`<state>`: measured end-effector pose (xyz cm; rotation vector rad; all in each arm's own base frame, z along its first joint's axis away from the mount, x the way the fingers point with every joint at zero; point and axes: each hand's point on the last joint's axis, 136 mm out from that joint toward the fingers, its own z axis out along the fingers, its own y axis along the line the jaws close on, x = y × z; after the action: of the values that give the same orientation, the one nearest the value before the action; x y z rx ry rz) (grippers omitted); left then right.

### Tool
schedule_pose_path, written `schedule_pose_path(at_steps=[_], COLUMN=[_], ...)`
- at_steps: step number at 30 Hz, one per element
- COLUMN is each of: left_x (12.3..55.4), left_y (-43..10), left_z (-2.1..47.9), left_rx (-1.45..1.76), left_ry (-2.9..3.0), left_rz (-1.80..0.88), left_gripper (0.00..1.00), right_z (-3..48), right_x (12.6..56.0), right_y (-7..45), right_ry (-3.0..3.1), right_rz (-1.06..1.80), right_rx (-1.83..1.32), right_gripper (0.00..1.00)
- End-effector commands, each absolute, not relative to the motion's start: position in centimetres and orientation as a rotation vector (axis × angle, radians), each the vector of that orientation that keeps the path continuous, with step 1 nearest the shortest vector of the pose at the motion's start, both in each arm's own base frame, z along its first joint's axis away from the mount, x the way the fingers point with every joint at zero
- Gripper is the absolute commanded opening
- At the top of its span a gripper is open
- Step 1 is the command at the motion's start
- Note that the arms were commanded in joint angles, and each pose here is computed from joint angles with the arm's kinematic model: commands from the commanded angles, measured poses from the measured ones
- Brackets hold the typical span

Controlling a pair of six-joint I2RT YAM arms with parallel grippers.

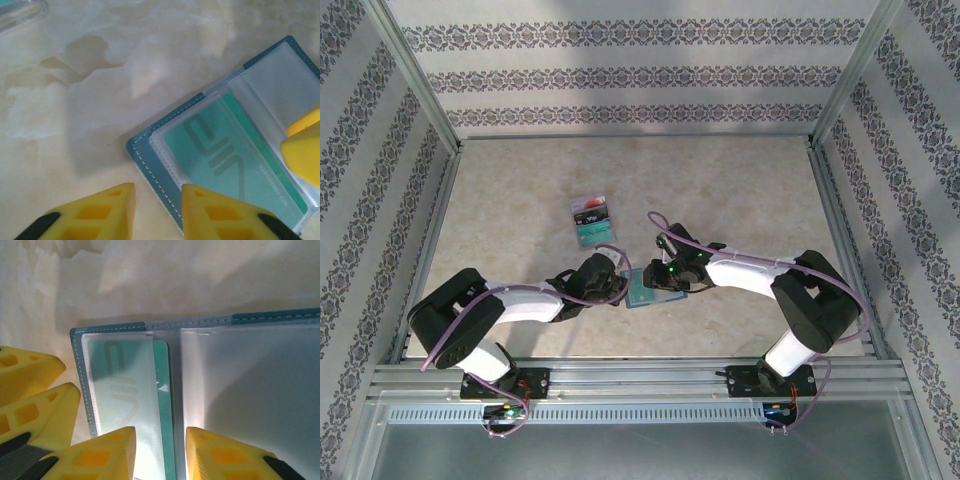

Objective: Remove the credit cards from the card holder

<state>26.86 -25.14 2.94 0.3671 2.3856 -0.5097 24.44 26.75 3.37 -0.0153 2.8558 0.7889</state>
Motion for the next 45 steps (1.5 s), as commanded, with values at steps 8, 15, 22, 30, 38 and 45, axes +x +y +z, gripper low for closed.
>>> schedule_pose_path(at_steps=[8,15,22,30,38,45], left_x=[27.4,27.3,27.3,27.5,27.5,27.5], left_y=[-26.9,-26.8,-27.0,-26.5,-26.2,-25.9], left_z=[3.4,2.7,2.3,2.2,2.2,2.1], left_rx=[0.355,0.356,0.361,0.346,0.335,0.327], left_ry=[2.355,2.373,2.385,2.390,2.393,2.397], left_rz=[-0.583,-0.582,-0.584,-0.567,-0.555,-0.539], left_gripper=[0.21,0.15,0.15,0.15,0.15,0.15], right_z=[2.3,2.6,3.8,4.5,6.4,5.9], right_x=[24.8,24.9,25.1,25.2,25.6,25.1], right_y=[27.5,28.2,28.1,28.3,25.7,27.0], right_ry=[2.879,2.865,2.838,2.825,2.778,2.791], right_rz=[0.814,0.863,0.877,0.891,0.661,0.727], right_rx=[-0.003,-0.014,-0.021,-0.027,-0.021,-0.034], right_gripper=[0.31,0.29,0.29,0.29,0.30,0.30])
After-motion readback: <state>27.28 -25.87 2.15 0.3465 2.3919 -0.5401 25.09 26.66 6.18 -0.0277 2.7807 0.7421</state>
